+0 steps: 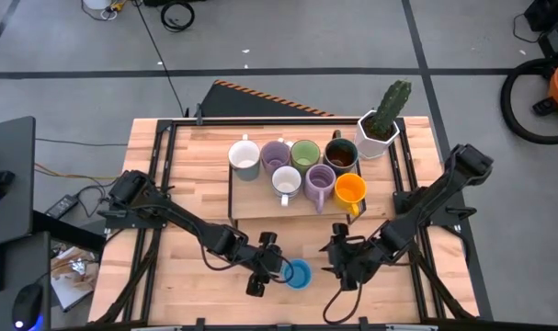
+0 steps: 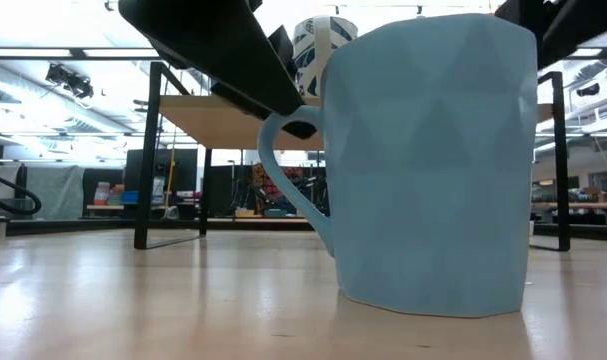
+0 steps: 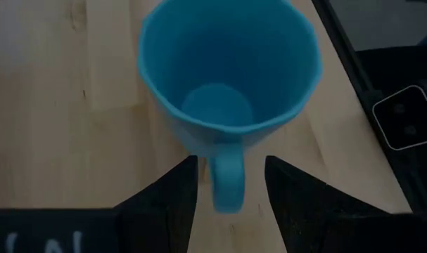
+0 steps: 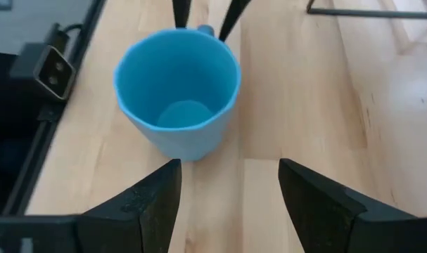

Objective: Place coffee mugs
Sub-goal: Put the blue mug on the shelf

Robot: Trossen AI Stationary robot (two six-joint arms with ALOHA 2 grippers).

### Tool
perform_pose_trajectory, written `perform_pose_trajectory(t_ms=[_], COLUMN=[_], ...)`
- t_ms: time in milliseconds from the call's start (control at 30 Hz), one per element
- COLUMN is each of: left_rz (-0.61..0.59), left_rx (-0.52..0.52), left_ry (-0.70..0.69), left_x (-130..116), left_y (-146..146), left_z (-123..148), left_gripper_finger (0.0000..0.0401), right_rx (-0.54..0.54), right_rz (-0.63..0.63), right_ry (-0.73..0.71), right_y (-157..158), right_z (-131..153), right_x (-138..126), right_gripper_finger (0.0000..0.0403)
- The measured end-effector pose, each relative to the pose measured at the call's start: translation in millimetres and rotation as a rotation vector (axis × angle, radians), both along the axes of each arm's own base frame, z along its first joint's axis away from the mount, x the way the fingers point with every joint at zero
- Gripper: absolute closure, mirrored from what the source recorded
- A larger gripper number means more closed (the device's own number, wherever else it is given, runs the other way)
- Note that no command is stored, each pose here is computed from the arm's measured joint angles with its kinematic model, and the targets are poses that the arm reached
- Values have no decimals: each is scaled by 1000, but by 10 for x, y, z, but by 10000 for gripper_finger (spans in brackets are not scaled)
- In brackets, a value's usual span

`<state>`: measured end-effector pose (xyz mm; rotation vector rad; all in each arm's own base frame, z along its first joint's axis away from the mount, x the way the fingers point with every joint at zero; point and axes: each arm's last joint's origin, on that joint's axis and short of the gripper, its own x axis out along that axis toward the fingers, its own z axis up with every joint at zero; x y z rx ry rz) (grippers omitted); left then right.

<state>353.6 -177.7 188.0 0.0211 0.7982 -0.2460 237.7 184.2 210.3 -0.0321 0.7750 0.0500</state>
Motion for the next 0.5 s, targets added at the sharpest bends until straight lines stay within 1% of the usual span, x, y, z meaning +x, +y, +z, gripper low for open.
perform_pose_trajectory(t_ms=[200,333,367,500], left_rz=[22,51,56,67], left_rx=[-22,-24,-36,-37], left_ry=[-2,16,1,21], left_x=[8,41,67,66], left_y=[-3,-10,-21,-20], left_z=[-1,-122,-132,-179], left_gripper_finger=[229,229,229,229], right_rx=[14,11,13,14], right_rz=[15,21,21,22], right_ry=[-18,-21,-22,-24], right_y=[18,26,29,33], right_z=[64,66,67,69], right_x=[-44,-51,-52,-52], right_gripper_finger=[159,159,159,159])
